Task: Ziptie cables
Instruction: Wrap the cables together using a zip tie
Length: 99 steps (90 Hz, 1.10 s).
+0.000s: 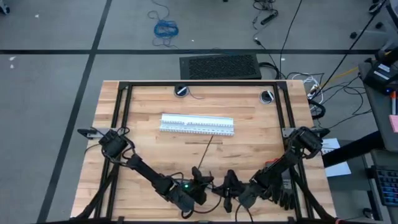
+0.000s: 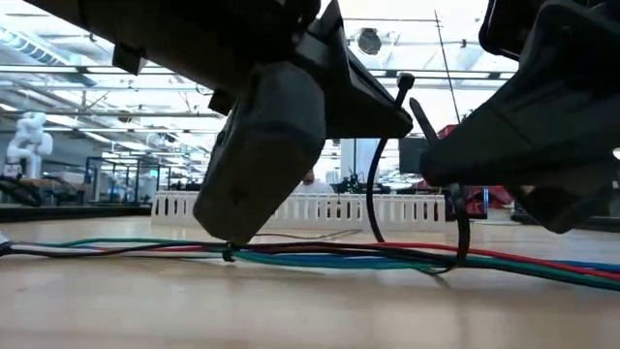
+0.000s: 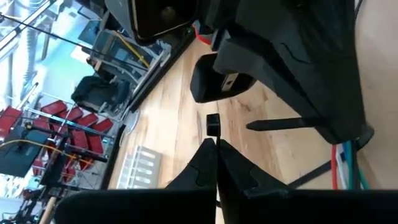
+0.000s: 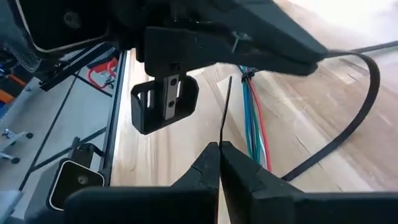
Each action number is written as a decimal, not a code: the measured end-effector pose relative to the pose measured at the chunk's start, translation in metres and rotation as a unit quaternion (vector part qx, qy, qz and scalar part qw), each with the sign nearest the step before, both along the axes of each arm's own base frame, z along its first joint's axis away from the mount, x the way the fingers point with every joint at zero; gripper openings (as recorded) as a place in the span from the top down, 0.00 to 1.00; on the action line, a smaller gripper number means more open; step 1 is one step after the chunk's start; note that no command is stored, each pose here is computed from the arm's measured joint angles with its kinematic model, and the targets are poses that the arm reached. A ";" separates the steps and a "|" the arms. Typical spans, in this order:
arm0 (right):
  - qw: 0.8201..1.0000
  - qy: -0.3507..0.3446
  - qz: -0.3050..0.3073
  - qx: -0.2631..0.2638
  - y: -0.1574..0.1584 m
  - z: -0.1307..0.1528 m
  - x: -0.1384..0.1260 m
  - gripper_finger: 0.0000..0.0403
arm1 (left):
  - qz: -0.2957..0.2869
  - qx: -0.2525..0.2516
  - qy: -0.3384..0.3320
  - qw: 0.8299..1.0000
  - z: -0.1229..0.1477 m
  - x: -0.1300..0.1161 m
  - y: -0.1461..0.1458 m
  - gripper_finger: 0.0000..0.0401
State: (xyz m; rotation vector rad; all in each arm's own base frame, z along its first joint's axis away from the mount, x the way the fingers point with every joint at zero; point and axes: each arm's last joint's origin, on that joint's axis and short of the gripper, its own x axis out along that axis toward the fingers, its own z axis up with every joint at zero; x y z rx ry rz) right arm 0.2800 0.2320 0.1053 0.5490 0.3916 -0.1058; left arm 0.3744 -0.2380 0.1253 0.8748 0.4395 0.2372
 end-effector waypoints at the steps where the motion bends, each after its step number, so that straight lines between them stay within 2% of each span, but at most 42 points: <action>1: 1.000 -0.001 -0.001 -0.001 0.000 0.000 0.000 1.00 | 0.000 0.000 0.000 1.000 0.000 0.000 0.000 1.00; 40: 0.999 -0.015 -0.024 -0.018 -0.001 0.001 0.000 1.00 | 0.002 0.002 -0.002 1.000 0.000 -0.001 -0.002 1.00; 99: 0.999 -0.027 -0.025 -0.019 -0.003 0.006 0.003 1.00 | 0.001 0.002 -0.001 1.000 0.000 -0.003 -0.003 1.00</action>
